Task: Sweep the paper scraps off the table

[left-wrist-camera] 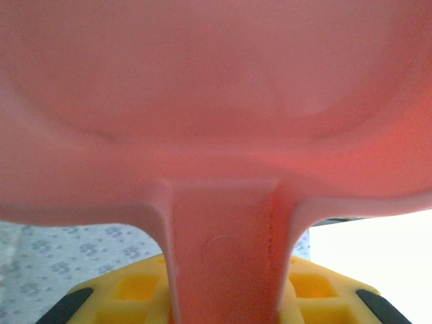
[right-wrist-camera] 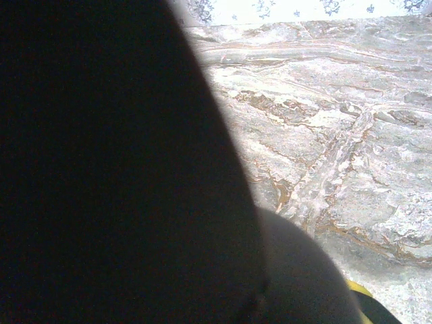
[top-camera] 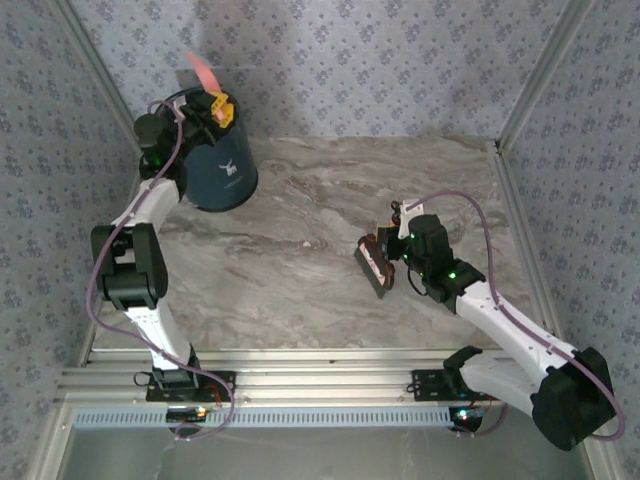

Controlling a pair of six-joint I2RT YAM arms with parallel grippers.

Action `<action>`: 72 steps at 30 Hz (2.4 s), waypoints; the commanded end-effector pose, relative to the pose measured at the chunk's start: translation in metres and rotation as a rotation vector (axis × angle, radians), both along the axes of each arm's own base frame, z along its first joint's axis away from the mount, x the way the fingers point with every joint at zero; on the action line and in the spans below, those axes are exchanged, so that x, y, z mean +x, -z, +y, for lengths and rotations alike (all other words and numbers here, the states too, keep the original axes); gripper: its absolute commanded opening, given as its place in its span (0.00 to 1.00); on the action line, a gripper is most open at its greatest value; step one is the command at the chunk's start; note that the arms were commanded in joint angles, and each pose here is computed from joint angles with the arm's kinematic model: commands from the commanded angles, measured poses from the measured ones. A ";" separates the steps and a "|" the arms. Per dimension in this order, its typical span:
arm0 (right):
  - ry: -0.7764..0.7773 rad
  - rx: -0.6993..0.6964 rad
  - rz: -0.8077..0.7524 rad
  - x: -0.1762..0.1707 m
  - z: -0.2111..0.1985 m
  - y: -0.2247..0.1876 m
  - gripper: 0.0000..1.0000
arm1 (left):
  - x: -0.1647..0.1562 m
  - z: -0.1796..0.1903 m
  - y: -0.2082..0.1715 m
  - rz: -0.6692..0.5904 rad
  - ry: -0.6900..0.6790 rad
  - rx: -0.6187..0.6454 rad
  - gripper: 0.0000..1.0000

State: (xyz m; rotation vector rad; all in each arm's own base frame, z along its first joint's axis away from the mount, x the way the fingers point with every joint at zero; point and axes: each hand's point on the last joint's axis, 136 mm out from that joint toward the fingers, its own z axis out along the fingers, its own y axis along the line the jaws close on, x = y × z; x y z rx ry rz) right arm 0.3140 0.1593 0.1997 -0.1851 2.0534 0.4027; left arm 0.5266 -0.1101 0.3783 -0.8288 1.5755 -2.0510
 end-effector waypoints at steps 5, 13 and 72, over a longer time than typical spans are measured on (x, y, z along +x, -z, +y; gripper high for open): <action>0.016 0.037 -0.050 -0.002 -0.001 -0.017 0.00 | -0.044 -0.023 -0.019 -0.128 0.068 0.310 0.00; 0.023 0.042 -0.066 -0.004 -0.002 -0.018 0.00 | -0.072 -0.040 0.003 -0.150 0.154 0.573 0.00; 0.202 -0.083 -0.103 -0.013 -0.050 -0.017 0.00 | -0.210 -0.163 0.287 -0.164 1.045 1.760 0.00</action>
